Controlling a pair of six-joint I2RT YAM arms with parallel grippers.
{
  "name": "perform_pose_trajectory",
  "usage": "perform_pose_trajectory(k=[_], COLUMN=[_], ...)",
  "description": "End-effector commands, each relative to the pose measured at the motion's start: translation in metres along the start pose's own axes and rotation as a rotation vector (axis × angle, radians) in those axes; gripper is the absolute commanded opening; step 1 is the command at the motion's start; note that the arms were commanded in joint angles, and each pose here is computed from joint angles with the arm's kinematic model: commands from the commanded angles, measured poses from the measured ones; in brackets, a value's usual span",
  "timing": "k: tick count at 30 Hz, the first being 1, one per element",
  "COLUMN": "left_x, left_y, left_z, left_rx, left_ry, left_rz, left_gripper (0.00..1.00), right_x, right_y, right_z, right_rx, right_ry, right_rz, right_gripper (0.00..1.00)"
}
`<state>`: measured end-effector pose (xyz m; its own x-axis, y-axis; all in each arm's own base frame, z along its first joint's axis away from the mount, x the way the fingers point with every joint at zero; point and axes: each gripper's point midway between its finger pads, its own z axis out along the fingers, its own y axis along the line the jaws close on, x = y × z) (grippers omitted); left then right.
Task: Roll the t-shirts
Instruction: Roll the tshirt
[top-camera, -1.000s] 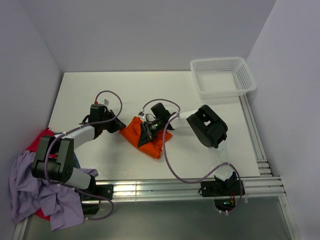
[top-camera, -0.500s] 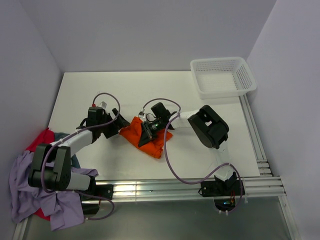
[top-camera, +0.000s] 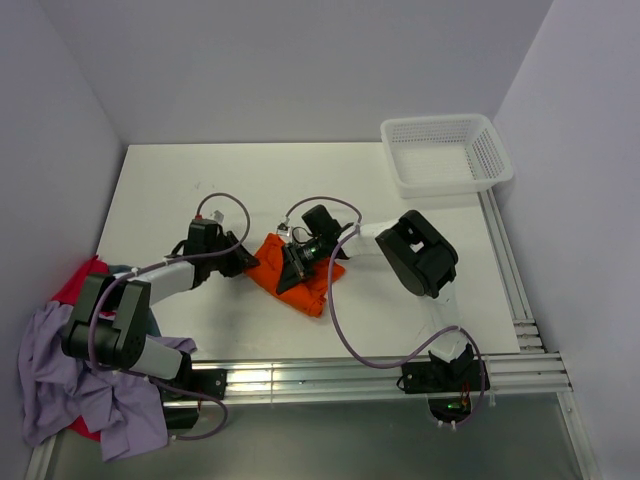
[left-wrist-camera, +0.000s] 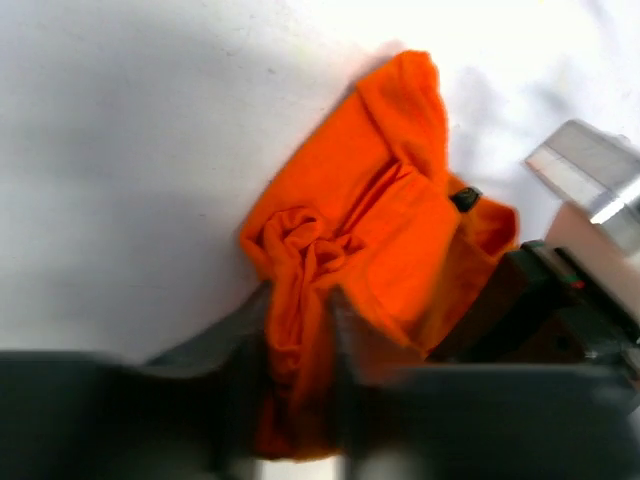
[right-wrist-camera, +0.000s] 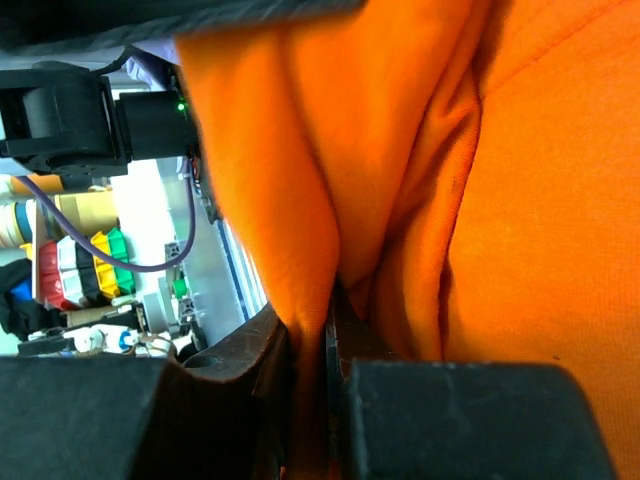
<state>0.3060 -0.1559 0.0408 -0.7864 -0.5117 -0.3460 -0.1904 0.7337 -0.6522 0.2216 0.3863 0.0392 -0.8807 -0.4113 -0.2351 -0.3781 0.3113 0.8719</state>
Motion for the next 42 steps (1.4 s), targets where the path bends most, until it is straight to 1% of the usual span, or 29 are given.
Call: perform_pose_trajectory(k=[1,2,4,5,6,9,12,17,18,20,21,22,24,28,33,37,38,39,40,41,42], left_x=[-0.022,-0.023,-0.03,-0.027,-0.031,-0.032,-0.03,-0.028,-0.028,-0.027,-0.029,-0.027,-0.027,-0.024,-0.023,-0.021,-0.022,-0.021,-0.02,-0.021,-0.019], left_y=[0.001,0.002,-0.001,0.001,0.0,0.005,0.007,0.006,0.005,0.004,0.003,0.004,0.002,0.002,-0.002,-0.002,-0.004,-0.002,-0.002,-0.003,-0.002], left_z=[0.005,0.005,0.005,0.005,0.005,0.004,0.005,0.007,0.007,0.006,0.006,0.006,0.007,0.011,0.014,0.015,0.015,0.016,0.017,0.017,0.018], left_rx=[-0.048,-0.055,-0.064,-0.078,-0.088,-0.138,-0.159,-0.166,-0.167,-0.166,-0.164,-0.167,-0.162,-0.161,-0.151,-0.15,-0.147,-0.151,-0.153,-0.149,-0.156], left_ry=[-0.075,-0.081,-0.091,-0.076,-0.077,-0.052,-0.02,0.009,0.015,0.023,0.022,0.031,0.04,0.076,0.102,0.12,0.121,0.129,0.135,0.138,0.148], left_rz=[0.026,0.027,0.041,0.045,0.05,0.068,0.084,0.095,0.098,0.101,0.105,0.105,0.109,0.111,0.106,0.106,0.108,0.108,0.107,0.107,0.103], left_gripper=[0.24,0.15,0.0,0.0,0.0,0.0,0.0,0.0,0.0,0.0,0.0,0.0,0.0,0.0,0.0,0.0,0.0,0.0,0.0,0.01,0.0], right_x=[-0.005,-0.005,-0.004,-0.005,-0.005,-0.006,-0.007,-0.006,-0.005,-0.002,-0.007,0.0,-0.003,0.008,0.027,0.037,0.043,0.045,0.046,0.049,0.051], right_y=[0.011,0.009,0.007,0.007,0.007,0.011,0.02,0.028,0.019,0.016,0.023,0.019,0.032,0.033,0.032,0.015,0.008,0.006,0.005,0.004,0.003], right_z=[-0.002,-0.002,-0.003,-0.003,-0.004,-0.007,-0.007,-0.02,-0.025,-0.032,-0.039,-0.043,-0.053,-0.065,-0.066,-0.062,-0.056,-0.052,-0.05,-0.046,-0.045], right_rx=[-0.013,-0.006,0.009,0.016,0.021,0.045,0.091,0.212,0.301,0.399,0.475,0.518,0.562,0.692,0.82,0.945,0.966,0.964,0.96,0.947,0.936], right_ry=[-0.006,-0.006,-0.008,-0.011,-0.014,-0.018,-0.024,-0.07,-0.092,-0.112,-0.16,-0.168,-0.23,-0.286,-0.282,-0.238,-0.204,-0.189,-0.181,-0.172,-0.166], right_rz=[-0.041,-0.042,-0.046,-0.049,-0.054,-0.098,-0.165,-0.236,-0.255,-0.286,-0.345,-0.356,-0.414,-0.473,-0.529,-0.539,-0.545,-0.548,-0.548,-0.541,-0.537], right_gripper=[0.0,0.0,0.15,0.24,0.39,0.79,0.88,0.89,0.89,0.89,0.89,0.89,0.91,0.9,0.89,0.86,0.81,0.74,0.6,0.28,0.18])
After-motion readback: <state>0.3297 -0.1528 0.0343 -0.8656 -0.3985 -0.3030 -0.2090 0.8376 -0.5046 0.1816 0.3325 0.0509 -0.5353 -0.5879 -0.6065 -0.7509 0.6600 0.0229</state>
